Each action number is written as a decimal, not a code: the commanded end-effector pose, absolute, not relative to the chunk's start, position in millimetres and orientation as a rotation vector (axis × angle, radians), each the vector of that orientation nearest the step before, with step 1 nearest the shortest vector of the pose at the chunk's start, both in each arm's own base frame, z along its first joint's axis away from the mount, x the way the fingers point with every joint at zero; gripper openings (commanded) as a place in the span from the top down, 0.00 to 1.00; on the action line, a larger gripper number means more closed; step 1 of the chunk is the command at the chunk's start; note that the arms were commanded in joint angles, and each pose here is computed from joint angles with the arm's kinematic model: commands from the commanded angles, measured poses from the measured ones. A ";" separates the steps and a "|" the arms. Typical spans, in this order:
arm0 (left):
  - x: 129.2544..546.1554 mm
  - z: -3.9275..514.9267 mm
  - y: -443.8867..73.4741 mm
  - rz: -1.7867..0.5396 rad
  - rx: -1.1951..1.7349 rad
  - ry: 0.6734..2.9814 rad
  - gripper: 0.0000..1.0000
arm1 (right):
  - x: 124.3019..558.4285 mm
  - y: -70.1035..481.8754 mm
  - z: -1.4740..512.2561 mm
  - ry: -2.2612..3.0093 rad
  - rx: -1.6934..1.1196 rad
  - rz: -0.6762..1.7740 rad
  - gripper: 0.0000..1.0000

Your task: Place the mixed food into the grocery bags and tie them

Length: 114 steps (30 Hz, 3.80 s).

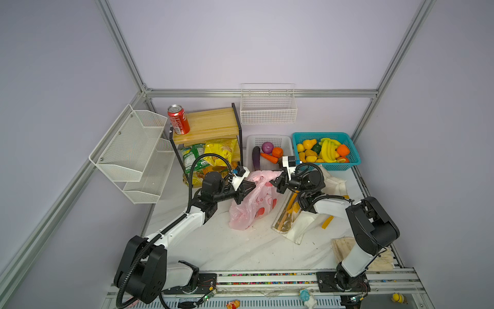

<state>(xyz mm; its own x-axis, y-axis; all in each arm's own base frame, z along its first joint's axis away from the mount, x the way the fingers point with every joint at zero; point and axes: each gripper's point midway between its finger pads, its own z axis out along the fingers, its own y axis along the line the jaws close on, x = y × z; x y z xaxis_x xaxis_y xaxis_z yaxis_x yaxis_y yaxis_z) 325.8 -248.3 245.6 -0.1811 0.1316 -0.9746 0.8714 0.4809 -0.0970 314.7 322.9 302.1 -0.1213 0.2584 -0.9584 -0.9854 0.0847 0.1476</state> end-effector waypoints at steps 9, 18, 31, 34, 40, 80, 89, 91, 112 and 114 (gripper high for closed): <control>329.2 312.3 -249.1 -0.787 0.899 1.409 0.68 | 299.0 328.7 323.0 1.030 -0.938 1.365 1.00; 330.3 332.3 -240.5 -0.782 0.871 1.365 0.65 | 300.7 331.0 320.7 1.046 -0.960 1.353 1.00; 333.4 337.7 -246.7 -0.815 0.895 1.335 0.76 | 301.4 332.2 316.5 1.058 -0.968 1.354 1.00; 334.1 338.1 -246.7 -0.812 0.893 1.332 0.86 | 301.6 332.4 315.7 1.062 -0.971 1.348 1.00; 335.8 337.3 -241.4 -0.778 0.861 1.341 1.00 | 309.1 332.4 312.1 1.095 -0.947 1.321 1.00; 338.9 286.1 -234.5 -0.806 0.773 1.484 1.00 | 282.9 273.4 276.4 1.686 -0.676 0.901 0.54; 337.3 289.3 -235.1 -0.806 0.784 1.473 1.00 | 298.6 278.5 288.0 1.638 -0.648 0.877 0.49; 337.7 287.9 -234.9 -0.804 0.785 1.475 1.00 | 297.6 280.7 291.4 1.621 -0.658 0.889 0.50; 380.9 272.6 -146.0 -0.292 0.342 1.686 1.00 | 303.5 210.9 251.0 2.038 -0.406 0.528 1.00; 385.5 262.1 -127.4 -0.207 0.281 1.728 1.00 | 306.5 203.8 243.7 2.068 -0.388 0.490 1.00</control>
